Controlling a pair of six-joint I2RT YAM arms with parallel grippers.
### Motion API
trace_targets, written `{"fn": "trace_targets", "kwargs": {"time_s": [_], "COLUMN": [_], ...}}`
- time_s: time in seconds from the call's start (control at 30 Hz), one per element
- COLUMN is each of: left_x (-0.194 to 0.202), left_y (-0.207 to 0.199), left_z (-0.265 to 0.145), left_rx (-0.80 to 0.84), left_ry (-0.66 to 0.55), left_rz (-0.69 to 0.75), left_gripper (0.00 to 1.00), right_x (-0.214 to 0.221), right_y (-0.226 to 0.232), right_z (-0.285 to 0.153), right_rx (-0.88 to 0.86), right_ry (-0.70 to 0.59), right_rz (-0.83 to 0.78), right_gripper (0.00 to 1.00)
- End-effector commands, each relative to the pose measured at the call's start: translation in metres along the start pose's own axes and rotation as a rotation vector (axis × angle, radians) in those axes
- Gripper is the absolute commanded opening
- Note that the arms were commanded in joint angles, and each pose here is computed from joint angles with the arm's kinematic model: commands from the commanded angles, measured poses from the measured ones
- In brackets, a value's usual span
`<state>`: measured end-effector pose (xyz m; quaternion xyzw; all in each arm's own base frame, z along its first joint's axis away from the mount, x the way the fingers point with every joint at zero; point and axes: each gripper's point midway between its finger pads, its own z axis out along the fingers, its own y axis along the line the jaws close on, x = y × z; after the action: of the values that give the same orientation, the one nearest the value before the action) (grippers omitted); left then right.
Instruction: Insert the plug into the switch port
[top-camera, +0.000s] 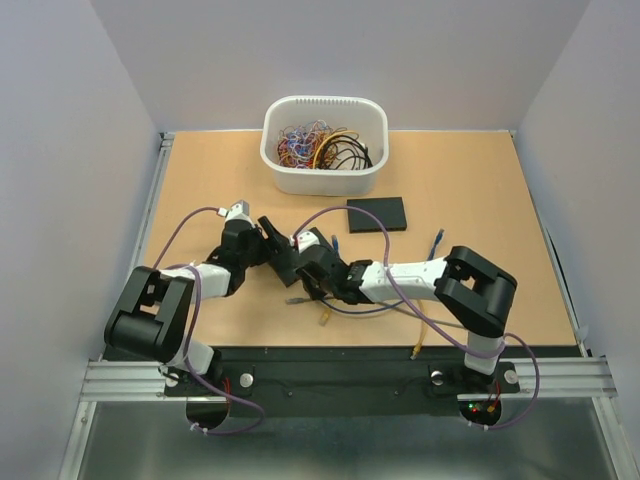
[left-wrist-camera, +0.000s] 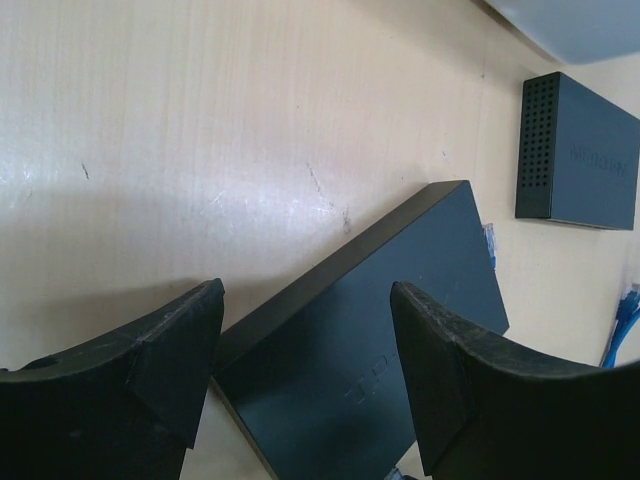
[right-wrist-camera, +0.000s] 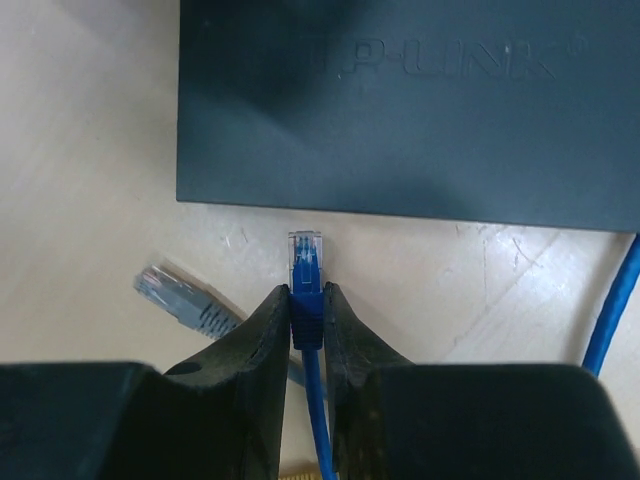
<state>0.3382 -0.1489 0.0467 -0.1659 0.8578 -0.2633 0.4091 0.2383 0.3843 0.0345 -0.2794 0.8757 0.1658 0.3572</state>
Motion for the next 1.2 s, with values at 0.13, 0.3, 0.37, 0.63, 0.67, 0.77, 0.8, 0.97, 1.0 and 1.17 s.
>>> {"fn": "trace_targets", "kwargs": {"time_s": [0.13,0.3,0.37,0.63,0.67,0.77,0.8,0.97,1.0,1.17], "left_x": [-0.004,-0.003,-0.003,-0.003,-0.003,-0.002,-0.001,0.001,0.001,0.006], "left_y": [-0.015,-0.015,-0.014,-0.012,-0.012,-0.011,-0.011,-0.010,-0.010,-0.008], "left_z": [0.006,0.005,0.005,0.004,0.005,0.005,0.005,0.005,0.005,0.007], "left_rx": [0.080,0.082,0.080,0.073,0.073,0.070,0.069,0.068,0.071,0.070], "left_ry": [-0.007,-0.005,-0.009,-0.011,-0.011,-0.008,-0.009,-0.003,-0.001,0.013], "left_rz": [-0.010,-0.010,-0.008,-0.006,-0.006,-0.008,-0.006,-0.008,-0.008,-0.012], "left_gripper": [0.76,0.76,0.75,0.75,0.75,0.75,0.74,0.74,0.74,0.74], "right_x": [-0.017,-0.018,-0.019,-0.021,-0.025,-0.031,-0.033,-0.040,-0.041,-0.051], "right_y": [0.014,0.013,0.010,-0.003,-0.004,-0.004,-0.003,0.004,0.004,0.007], "right_z": [0.007,0.010,0.010,0.005,0.003,0.001,0.002,0.007,0.008,0.011], "right_rx": [-0.004,0.010,0.028,0.095,0.099,0.103,0.104,0.088,0.087,0.090], "right_ry": [-0.009,-0.001,-0.003,-0.020,-0.031,-0.046,-0.050,-0.056,-0.058,-0.076], "right_rz": [-0.016,-0.016,-0.015,-0.011,-0.007,-0.005,-0.004,-0.002,0.000,0.010], "right_gripper": [0.00,0.01,0.00,0.00,0.00,0.00,0.01,0.01,0.00,0.00]}}
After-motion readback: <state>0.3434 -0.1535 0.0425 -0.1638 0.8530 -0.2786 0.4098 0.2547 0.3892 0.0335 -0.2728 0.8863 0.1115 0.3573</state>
